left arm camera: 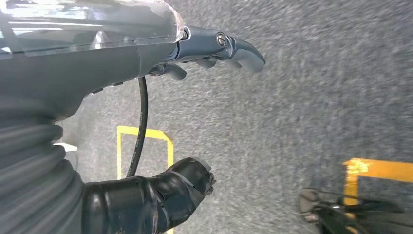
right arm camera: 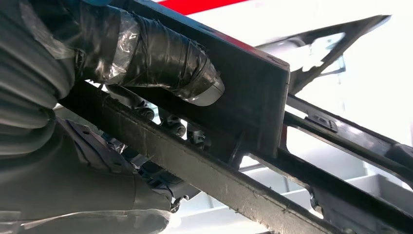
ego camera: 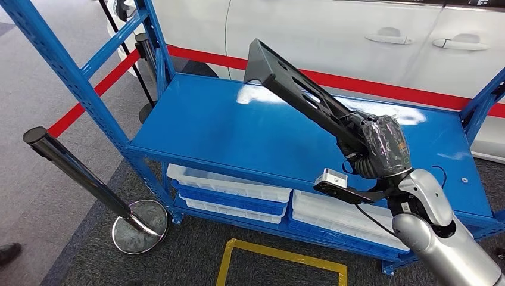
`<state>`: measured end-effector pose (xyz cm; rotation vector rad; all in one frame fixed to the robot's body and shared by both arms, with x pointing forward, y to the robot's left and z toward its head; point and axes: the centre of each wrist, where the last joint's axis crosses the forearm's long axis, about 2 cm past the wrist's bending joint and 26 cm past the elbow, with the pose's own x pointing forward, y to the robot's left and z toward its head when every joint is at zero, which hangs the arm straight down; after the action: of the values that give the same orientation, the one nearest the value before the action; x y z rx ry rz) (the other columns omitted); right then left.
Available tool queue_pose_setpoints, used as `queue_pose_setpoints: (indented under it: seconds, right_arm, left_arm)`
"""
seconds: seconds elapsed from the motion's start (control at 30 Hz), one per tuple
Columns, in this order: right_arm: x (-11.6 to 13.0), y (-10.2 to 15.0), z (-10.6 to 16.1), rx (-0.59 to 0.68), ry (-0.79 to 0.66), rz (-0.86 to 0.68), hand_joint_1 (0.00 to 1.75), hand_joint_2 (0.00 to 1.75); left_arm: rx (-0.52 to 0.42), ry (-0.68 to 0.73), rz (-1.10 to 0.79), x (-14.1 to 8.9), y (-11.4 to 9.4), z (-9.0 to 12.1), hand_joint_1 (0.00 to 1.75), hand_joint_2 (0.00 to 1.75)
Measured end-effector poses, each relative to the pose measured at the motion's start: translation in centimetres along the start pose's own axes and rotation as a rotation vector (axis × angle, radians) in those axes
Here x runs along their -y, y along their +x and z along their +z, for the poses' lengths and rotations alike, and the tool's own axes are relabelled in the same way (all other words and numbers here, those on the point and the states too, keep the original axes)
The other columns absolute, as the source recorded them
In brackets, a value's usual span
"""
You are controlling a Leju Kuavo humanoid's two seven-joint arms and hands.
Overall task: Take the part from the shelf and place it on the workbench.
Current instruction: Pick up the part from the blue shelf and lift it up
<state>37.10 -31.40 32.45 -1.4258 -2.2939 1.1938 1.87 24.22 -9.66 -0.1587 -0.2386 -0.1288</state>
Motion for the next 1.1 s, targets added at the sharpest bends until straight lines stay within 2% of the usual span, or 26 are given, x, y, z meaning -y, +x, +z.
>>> queue_pose_setpoints:
  seconds: [0.5,1.1]
  right_arm:
    - [0.5,-0.9,1.4,-0.009,0.016,0.013,1.75,1.75]
    - [1.0,-1.2,1.7,0.003,-0.004,0.015,1.75,1.75]
  left_arm:
    - [0.015,0.018,-0.023,-0.2,0.5,-0.1,0.00,1.75]
    - [0.018,0.015,-0.037,-0.1,0.7,-0.1,0.00,1.75]
